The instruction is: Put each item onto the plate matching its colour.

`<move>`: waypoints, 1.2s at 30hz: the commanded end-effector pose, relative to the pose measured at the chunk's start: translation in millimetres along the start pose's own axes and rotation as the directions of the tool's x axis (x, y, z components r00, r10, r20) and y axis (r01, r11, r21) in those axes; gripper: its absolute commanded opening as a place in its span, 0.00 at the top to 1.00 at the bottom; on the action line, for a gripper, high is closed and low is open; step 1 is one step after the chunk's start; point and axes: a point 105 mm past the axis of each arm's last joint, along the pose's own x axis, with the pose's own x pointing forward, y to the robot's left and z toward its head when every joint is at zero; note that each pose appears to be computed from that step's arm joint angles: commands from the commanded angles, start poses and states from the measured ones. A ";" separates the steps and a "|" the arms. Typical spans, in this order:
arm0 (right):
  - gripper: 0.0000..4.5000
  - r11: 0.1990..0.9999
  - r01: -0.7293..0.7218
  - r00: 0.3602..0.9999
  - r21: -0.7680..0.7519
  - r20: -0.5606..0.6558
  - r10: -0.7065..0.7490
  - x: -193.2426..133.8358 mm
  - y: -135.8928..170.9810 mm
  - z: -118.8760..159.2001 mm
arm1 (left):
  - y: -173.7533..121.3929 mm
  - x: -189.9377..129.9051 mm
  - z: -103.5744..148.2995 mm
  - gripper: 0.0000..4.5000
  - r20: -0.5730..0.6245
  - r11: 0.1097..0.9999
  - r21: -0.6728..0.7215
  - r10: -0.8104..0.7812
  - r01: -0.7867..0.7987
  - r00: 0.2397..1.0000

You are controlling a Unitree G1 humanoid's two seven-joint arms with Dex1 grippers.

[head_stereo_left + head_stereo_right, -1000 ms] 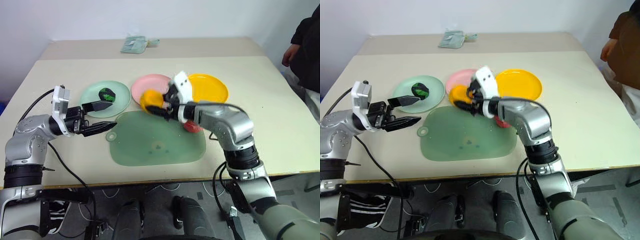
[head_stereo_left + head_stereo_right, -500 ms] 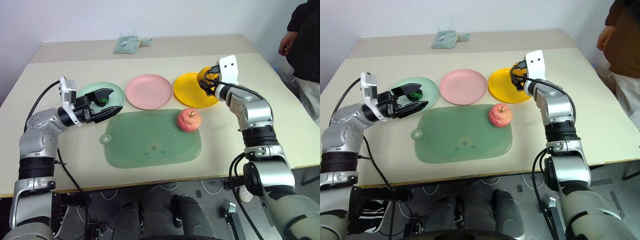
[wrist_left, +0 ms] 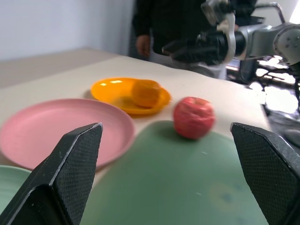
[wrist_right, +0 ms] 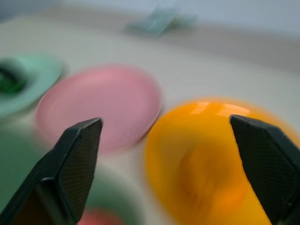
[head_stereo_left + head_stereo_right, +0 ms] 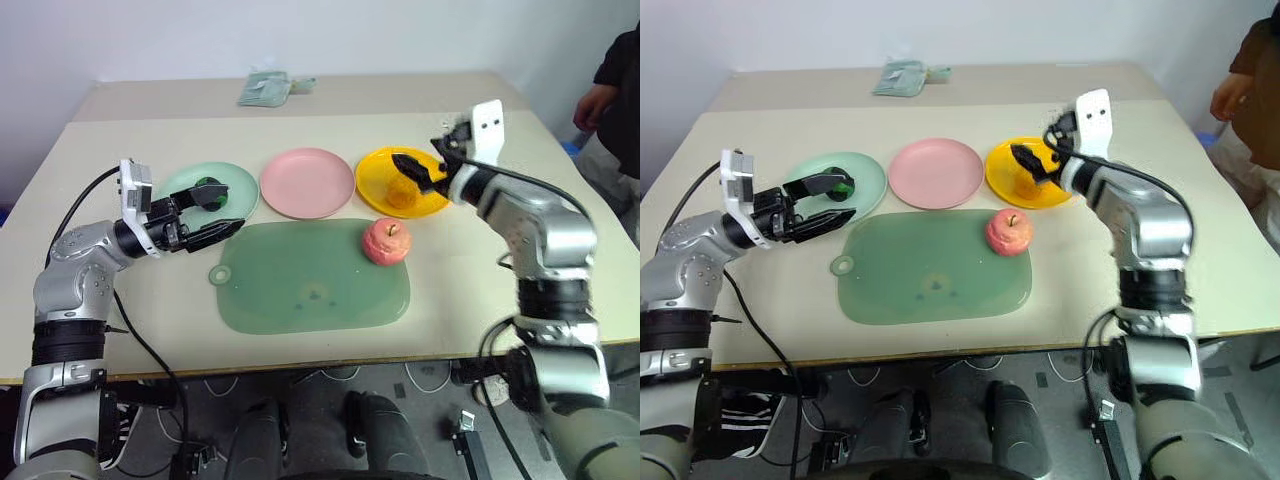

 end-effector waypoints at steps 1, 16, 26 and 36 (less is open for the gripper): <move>0.02 0.987 -0.158 0.987 -0.025 -0.027 0.157 -14.6 32.1 2.9 | -10.4 -11.7 13.4 0.00 -0.018 0.995 -0.060 -0.082 0.081 0.996; 0.02 0.992 -0.080 0.960 -0.096 -0.277 0.050 -4.8 20.7 -63.8 | -8.4 -5.6 11.0 0.00 -0.057 0.997 0.003 -0.079 0.079 0.995; 0.35 0.986 -0.163 0.985 -0.034 -0.071 0.160 11.5 45.0 -16.1 | 6.7 -15.2 10.0 0.00 -0.054 0.998 0.016 0.059 -0.058 0.997; 0.35 0.976 -0.047 0.997 -0.215 0.056 0.060 82.7 45.3 21.7 | 40.3 -15.8 9.9 0.00 0.016 0.933 0.095 0.347 -0.347 0.938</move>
